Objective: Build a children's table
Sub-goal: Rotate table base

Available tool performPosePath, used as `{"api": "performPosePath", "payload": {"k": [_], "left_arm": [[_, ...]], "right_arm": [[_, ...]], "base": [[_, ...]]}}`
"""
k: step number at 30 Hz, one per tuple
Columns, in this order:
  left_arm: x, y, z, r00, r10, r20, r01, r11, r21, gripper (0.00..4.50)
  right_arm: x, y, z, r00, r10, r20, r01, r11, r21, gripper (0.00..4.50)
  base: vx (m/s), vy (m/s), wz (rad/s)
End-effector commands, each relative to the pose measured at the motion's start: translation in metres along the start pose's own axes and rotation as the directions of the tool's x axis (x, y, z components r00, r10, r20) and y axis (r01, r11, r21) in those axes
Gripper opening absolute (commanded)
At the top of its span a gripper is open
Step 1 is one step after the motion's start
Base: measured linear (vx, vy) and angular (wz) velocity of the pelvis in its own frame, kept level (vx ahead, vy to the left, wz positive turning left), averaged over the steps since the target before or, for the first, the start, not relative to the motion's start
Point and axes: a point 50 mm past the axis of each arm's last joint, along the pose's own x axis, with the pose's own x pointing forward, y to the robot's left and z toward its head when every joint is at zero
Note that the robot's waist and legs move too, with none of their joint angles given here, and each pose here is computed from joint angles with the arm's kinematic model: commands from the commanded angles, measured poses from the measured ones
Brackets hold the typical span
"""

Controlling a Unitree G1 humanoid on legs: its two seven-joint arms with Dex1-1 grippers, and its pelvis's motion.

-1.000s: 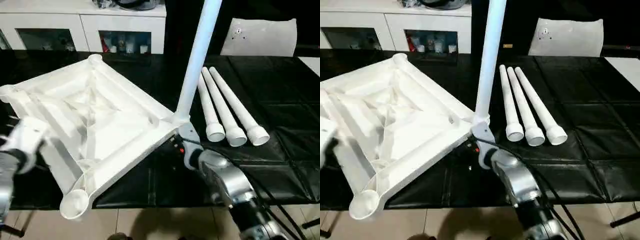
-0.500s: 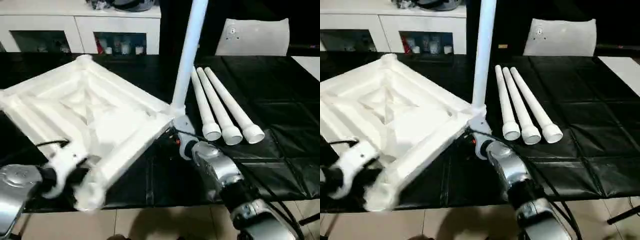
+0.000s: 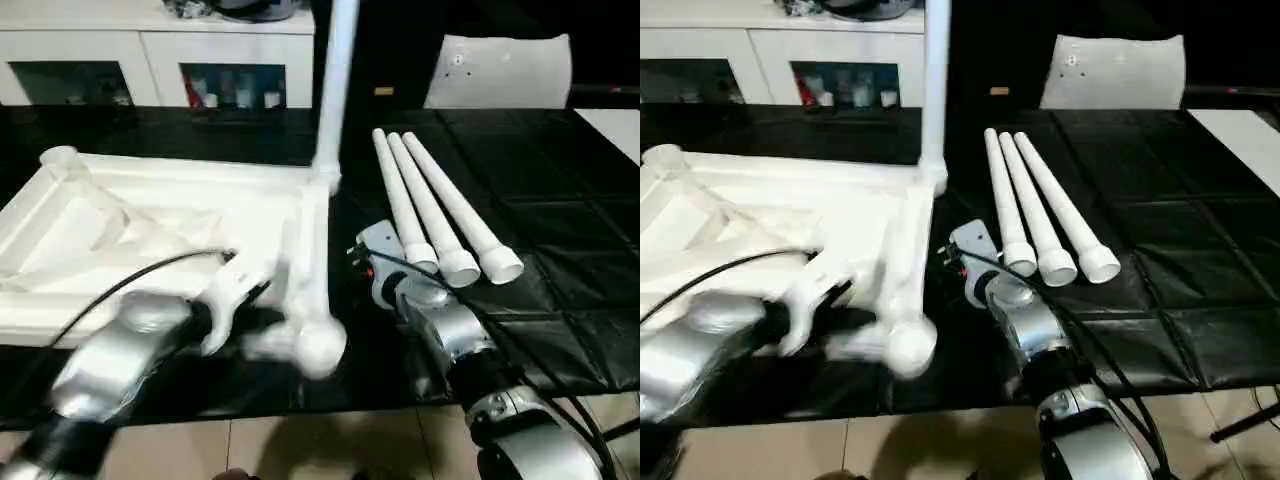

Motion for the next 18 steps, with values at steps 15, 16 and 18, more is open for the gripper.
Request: {"api": "performPosePath", "payload": {"k": [15,16,18], "left_arm": [[-0.037,0.002,0.016,0.983,0.102,0.15,-0.11,0.993,0.043,0.87],[-0.041,-0.003,0.017,0.984,0.082,0.156,-0.091,0.995,0.052,0.97],[-0.043,-0.007,0.017,0.986,0.071,0.154,-0.08,0.995,0.053,1.21]], "right_arm": [[0.002,-0.056,0.077,0.962,-0.274,-0.007,0.273,0.956,0.102,4.5],[0.003,-0.061,0.074,0.954,-0.297,-0.045,0.3,0.947,0.119,4.5],[0.003,-0.064,0.072,0.944,-0.322,-0.076,0.329,0.937,0.117,4.5]], "base": [[0.0,0.0,0.0],[0.0,0.0,0.0],[0.0,0.0,0.0]]}}
